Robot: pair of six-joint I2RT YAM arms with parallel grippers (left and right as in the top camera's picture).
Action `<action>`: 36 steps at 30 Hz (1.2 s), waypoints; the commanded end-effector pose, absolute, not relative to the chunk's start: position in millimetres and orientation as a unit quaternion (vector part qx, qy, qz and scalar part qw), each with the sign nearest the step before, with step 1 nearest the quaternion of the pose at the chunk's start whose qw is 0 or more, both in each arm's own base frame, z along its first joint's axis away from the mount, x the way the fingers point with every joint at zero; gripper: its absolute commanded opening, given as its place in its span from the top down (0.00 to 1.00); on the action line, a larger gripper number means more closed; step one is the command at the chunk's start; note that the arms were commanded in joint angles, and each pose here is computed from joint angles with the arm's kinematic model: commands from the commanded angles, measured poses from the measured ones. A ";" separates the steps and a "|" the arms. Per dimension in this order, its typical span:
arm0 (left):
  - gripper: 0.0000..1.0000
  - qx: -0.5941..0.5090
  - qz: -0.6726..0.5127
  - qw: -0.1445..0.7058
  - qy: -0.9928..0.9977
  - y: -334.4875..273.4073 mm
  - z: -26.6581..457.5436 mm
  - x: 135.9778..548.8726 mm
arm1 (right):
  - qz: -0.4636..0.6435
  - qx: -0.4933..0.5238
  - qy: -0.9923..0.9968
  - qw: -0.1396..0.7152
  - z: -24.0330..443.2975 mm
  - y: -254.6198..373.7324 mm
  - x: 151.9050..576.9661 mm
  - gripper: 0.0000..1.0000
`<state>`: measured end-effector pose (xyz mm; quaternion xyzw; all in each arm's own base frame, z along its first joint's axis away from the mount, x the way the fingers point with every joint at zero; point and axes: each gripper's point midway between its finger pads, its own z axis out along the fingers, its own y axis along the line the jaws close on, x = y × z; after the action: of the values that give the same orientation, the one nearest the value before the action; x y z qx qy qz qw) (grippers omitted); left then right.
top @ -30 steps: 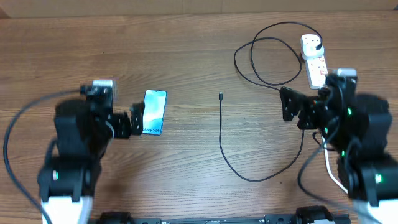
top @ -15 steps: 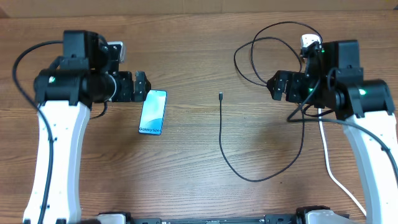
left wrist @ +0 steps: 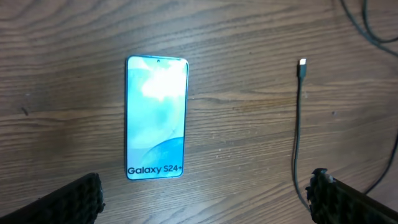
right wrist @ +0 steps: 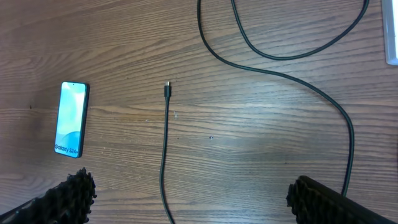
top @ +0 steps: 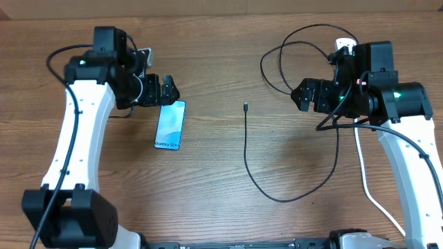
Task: Plug charger to phone and switch on socket
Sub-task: 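Move the left gripper over the phone and the right toward the cable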
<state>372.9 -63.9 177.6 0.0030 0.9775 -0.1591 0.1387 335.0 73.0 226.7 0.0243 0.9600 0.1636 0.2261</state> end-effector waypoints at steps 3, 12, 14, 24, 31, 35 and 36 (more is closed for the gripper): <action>0.00 0.032 -0.072 0.103 0.992 -71.9 142.3 379.2 | 0.170 0.018 0.955 0.241 238.0 76.1 339.1 0.00; 0.00 0.060 0.005 0.016 0.998 -74.9 74.7 374.9 | 0.168 0.019 0.956 0.241 237.3 75.4 338.9 0.00; 0.02 0.060 0.018 0.002 0.998 -70.2 63.8 374.1 | 0.164 0.020 0.956 0.241 236.8 74.0 339.2 0.00; 0.00 0.030 0.031 -0.005 0.999 -66.8 44.8 377.3 | 0.160 0.020 0.956 0.247 237.8 72.6 341.7 0.00; 0.01 0.026 0.032 -0.014 0.999 -64.2 30.6 369.6 | 0.160 0.020 0.955 0.248 237.9 72.6 342.0 0.00; 0.21 0.014 0.023 -0.015 1.000 -67.6 31.0 369.1 | 0.160 0.020 0.955 0.250 238.5 72.6 343.0 0.00; 0.28 0.014 0.015 -0.016 1.000 -70.6 31.4 368.7 | 0.160 0.020 0.954 0.251 238.8 72.7 343.4 0.00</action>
<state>371.9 -70.9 35.9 0.0256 0.9994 0.0221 -0.0070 338.0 72.6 228.2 0.0238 0.9585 0.1625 0.2329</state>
